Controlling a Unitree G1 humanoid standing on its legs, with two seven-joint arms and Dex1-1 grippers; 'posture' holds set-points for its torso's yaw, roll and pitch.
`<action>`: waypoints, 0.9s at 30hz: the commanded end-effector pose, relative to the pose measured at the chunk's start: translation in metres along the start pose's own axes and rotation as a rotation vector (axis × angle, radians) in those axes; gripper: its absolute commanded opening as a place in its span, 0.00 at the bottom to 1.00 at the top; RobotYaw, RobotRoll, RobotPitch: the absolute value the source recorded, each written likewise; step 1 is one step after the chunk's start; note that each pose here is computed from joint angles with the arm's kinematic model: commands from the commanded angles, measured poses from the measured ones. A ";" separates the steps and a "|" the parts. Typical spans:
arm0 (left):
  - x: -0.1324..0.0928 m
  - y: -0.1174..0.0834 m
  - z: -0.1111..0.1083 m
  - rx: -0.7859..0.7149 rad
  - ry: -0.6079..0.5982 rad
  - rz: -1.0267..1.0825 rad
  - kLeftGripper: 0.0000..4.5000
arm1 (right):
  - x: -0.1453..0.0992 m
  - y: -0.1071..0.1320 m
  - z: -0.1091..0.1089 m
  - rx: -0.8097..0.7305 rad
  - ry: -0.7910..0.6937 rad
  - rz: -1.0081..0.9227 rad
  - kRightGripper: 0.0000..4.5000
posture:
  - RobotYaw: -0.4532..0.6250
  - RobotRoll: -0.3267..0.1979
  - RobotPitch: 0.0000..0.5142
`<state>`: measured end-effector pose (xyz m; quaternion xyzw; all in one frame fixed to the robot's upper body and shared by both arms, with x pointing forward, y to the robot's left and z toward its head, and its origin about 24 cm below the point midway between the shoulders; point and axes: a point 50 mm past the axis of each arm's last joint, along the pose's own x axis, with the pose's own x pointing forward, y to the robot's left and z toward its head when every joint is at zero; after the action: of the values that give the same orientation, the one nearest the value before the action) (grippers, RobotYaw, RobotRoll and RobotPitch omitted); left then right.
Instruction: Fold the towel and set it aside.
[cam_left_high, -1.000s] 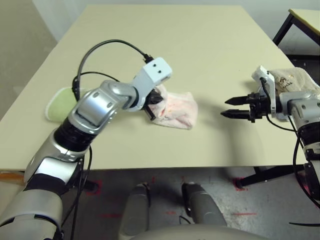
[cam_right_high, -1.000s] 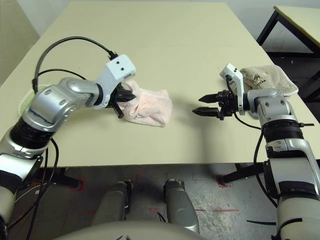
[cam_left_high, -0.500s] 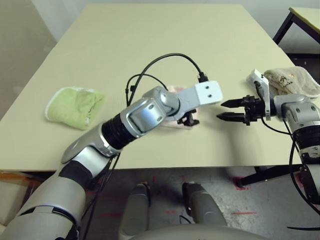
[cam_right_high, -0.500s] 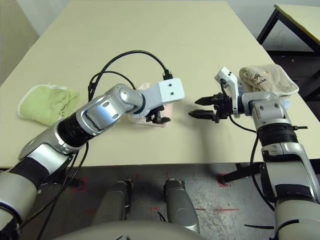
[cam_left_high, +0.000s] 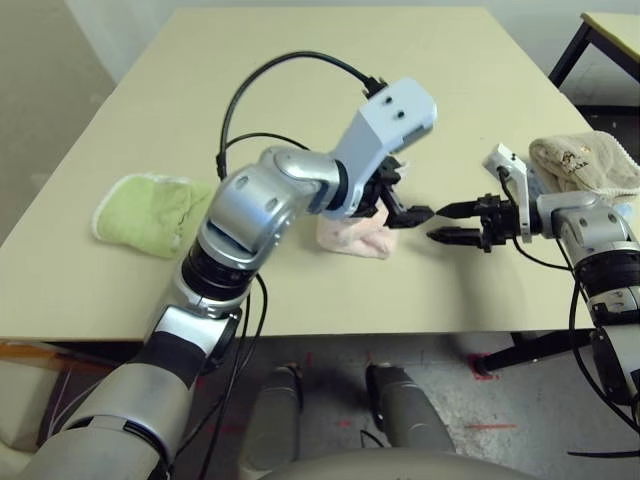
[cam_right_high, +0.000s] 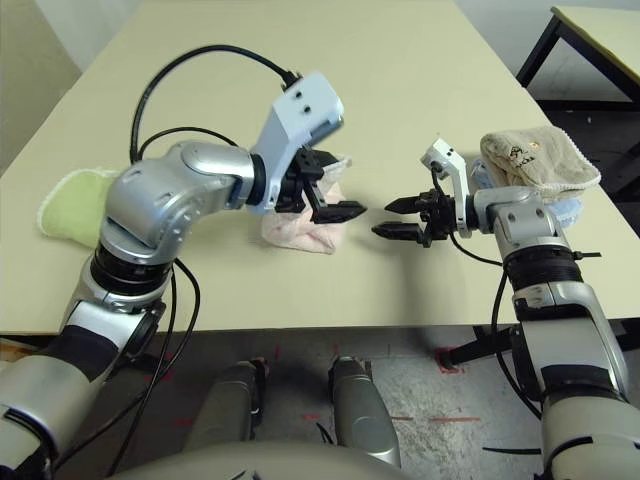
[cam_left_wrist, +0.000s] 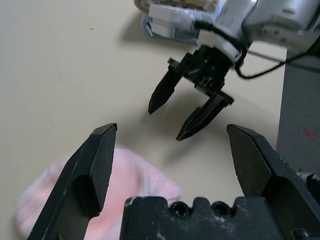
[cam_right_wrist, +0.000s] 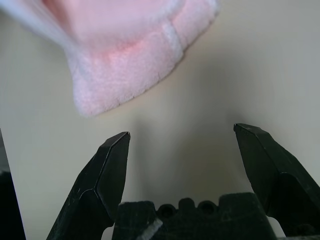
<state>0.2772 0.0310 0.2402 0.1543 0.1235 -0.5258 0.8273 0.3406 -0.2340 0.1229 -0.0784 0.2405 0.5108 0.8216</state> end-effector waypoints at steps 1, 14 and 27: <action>0.011 -0.013 -0.008 0.002 0.056 -0.056 0.99 | 0.003 -0.002 0.002 -0.022 0.014 -0.006 1.00 | 0.56 0.62 0.24; -0.023 0.022 -0.010 -0.018 -0.068 0.173 0.99 | 0.015 0.013 0.049 -0.141 -0.145 0.119 1.00 | 0.55 0.62 0.24; -0.095 0.029 -0.050 -0.027 0.018 0.308 0.99 | 0.062 0.055 0.083 -0.395 -0.177 0.305 1.00 | 0.61 0.62 0.24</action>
<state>0.2669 0.1415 0.2336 0.1611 0.1105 -0.3800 0.9041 0.3423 -0.1356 0.1741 -0.1372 0.0772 0.6661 0.7290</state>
